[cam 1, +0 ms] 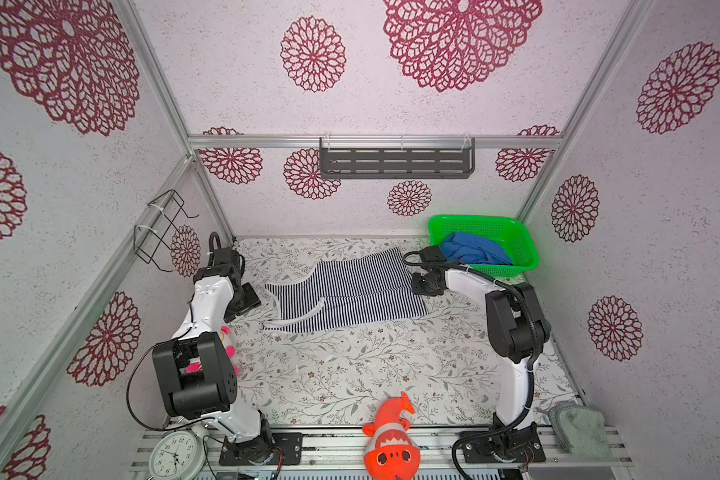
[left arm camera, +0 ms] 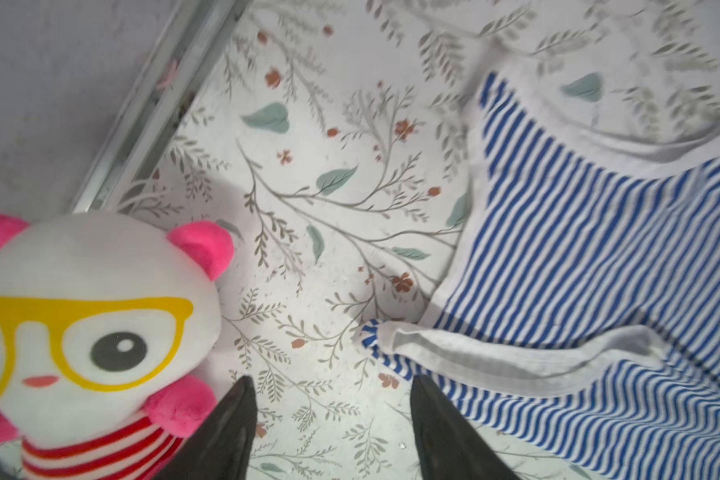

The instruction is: Fold and stack the tank tops

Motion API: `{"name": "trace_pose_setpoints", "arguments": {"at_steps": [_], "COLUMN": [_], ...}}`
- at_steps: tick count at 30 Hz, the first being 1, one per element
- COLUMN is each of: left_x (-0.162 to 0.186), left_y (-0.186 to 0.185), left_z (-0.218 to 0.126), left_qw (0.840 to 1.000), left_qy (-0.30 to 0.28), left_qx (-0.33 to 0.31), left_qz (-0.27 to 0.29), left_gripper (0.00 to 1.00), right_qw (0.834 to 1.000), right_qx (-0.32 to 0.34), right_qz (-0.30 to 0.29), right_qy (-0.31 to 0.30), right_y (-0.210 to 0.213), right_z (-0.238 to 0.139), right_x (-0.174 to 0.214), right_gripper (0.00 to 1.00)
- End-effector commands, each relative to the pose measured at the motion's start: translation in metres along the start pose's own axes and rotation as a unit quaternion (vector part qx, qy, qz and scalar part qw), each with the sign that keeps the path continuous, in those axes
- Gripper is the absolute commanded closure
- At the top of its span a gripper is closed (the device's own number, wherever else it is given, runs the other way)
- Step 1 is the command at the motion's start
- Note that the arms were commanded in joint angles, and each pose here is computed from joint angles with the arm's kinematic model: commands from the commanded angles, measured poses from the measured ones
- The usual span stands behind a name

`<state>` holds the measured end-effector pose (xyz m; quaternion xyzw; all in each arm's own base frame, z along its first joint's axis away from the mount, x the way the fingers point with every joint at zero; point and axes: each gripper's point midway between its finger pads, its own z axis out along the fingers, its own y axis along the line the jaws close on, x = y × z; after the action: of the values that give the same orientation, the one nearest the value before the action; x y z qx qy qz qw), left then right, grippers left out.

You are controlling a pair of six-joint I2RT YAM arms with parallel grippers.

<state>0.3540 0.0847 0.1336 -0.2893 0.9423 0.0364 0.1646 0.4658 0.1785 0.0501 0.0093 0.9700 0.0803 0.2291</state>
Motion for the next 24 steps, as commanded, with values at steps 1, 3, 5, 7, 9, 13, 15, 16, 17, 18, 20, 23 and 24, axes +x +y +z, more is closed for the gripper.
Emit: {"name": "trace_pose_setpoints", "arguments": {"at_steps": [1, 3, 5, 7, 9, 13, 15, 16, 17, 18, 20, 23, 24], "left_x": [0.009, 0.012, 0.016, 0.022, 0.033, 0.060, 0.073, 0.080, 0.085, 0.091, 0.104, 0.122, 0.132], "left_y": [-0.040, -0.074, -0.104, -0.130, -0.155, -0.186, -0.195, -0.198, -0.200, -0.202, -0.203, -0.199, -0.195], "left_z": [0.004, 0.013, 0.020, 0.026, 0.032, 0.045, 0.051, 0.055, 0.057, 0.061, 0.067, 0.073, 0.076], "left_qw": [0.999, 0.996, 0.993, 0.991, 0.987, 0.981, 0.979, 0.977, 0.977, 0.976, 0.973, 0.970, 0.969], "left_qy": [0.009, 0.014, 0.018, 0.023, 0.034, 0.060, 0.072, 0.079, 0.083, 0.091, 0.106, 0.126, 0.138], "left_qx": [0.034, 0.080, 0.109, 0.123, 0.136, 0.153, 0.159, 0.158, 0.158, 0.157, 0.157, 0.151, 0.149], "left_qz": [0.025, 0.028, 0.037, 0.054, 0.074, 0.101, 0.109, 0.115, 0.120, 0.122, 0.129, 0.142, 0.143], "left_gripper": [0.38, 0.40, 0.41, 0.43, 0.44, 0.45, 0.46, 0.46, 0.46, 0.47, 0.48, 0.48, 0.48], "right_qw": [1.000, 1.000, 1.000, 1.000, 1.000, 0.999, 0.998, 0.997, 0.997, 0.997, 0.996, 0.994, 0.994], "right_qx": [-0.010, -0.014, -0.010, -0.002, 0.007, 0.036, 0.044, 0.046, 0.048, 0.050, 0.053, 0.066, 0.071], "right_qz": [0.000, 0.004, 0.008, 0.011, 0.014, 0.021, 0.030, 0.033, 0.036, 0.038, 0.041, 0.038, 0.035], "right_qy": [0.001, 0.006, 0.008, 0.011, 0.015, 0.032, 0.042, 0.047, 0.051, 0.054, 0.063, 0.074, 0.079], "right_y": [0.014, 0.018, 0.017, 0.014, 0.009, -0.007, -0.016, -0.018, -0.021, -0.022, -0.024, -0.028, -0.029], "right_z": [0.005, 0.016, 0.024, 0.029, 0.030, 0.030, 0.029, 0.028, 0.027, 0.025, 0.024, 0.018, 0.016], "right_x": [0.009, 0.013, 0.016, 0.019, 0.025, 0.052, 0.068, 0.076, 0.083, 0.091, 0.103, 0.119, 0.125], "right_gripper": [0.67, 0.68, 0.68, 0.68, 0.68, 0.69, 0.69, 0.69, 0.69, 0.69, 0.69, 0.69, 0.69]}}
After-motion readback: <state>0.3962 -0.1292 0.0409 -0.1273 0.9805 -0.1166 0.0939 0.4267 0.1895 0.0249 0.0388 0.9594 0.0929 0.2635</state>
